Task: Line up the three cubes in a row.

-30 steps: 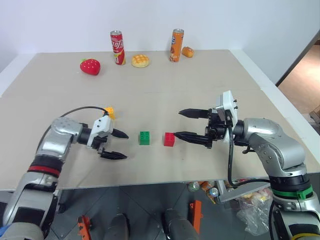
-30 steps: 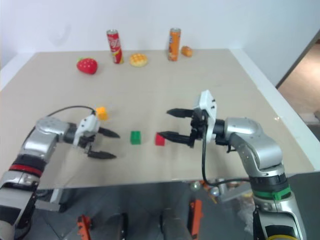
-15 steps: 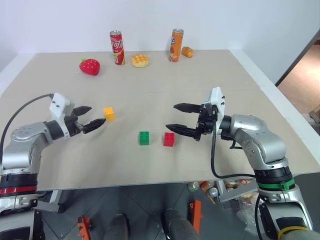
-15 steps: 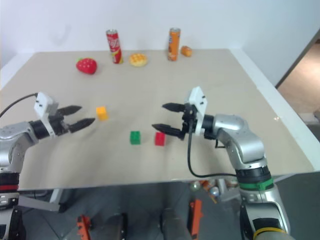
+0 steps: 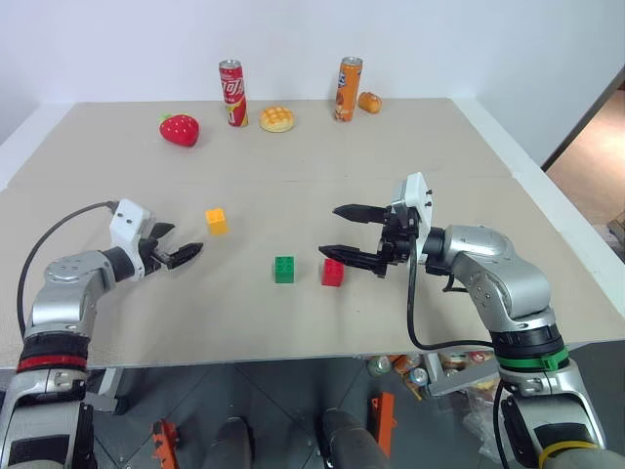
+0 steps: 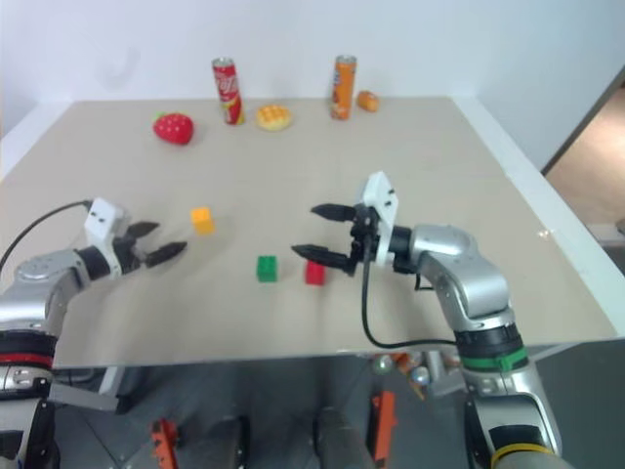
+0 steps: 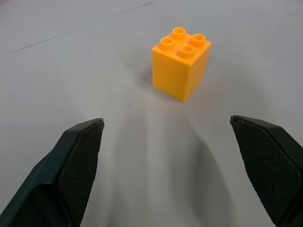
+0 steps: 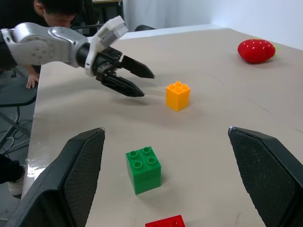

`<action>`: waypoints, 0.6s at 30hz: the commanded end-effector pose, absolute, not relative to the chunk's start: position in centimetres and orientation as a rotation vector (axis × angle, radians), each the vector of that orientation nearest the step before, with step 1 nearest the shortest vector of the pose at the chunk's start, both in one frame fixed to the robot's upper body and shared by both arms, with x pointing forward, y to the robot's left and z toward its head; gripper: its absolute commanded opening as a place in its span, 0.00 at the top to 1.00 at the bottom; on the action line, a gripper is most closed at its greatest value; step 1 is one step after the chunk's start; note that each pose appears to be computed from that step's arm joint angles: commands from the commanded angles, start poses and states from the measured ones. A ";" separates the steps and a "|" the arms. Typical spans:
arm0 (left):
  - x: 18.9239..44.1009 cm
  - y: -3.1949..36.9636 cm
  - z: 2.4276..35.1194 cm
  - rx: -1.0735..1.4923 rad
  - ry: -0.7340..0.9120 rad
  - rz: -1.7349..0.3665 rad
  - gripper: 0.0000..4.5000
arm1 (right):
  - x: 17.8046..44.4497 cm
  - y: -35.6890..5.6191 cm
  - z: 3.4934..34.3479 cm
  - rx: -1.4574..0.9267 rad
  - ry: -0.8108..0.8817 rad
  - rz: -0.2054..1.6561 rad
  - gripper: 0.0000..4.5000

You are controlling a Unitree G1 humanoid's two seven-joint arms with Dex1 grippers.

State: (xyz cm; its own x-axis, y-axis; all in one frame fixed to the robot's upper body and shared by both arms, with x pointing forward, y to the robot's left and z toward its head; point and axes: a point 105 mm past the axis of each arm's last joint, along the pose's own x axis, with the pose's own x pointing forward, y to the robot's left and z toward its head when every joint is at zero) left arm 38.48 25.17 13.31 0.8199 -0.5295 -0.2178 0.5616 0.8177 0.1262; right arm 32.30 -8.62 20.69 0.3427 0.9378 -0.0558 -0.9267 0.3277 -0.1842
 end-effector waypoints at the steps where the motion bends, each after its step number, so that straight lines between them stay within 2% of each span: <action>1: 39.3 25.1 14.0 0.208 0.156 -0.603 0.02 | 31.5 -8.1 22.6 -0.222 -0.142 1.242 0.03; 8: 40.4 23.7 13.3 0.207 0.210 -0.696 0.02 | 30.7 -7.9 22.8 -0.226 -0.148 1.257 0.03; 18: 41.8 24.1 13.5 0.225 0.237 -0.642 0.02 | 30.6 -8.5 23.1 -0.231 -0.145 1.214 0.03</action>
State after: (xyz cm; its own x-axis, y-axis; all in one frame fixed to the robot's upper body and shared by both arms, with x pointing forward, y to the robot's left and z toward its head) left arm 41.46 23.73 12.53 0.7584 -0.5772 -0.3029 0.6278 0.7717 0.1015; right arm 31.12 -8.12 21.55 0.3362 0.9403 -0.0522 -0.9254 0.3196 -0.2039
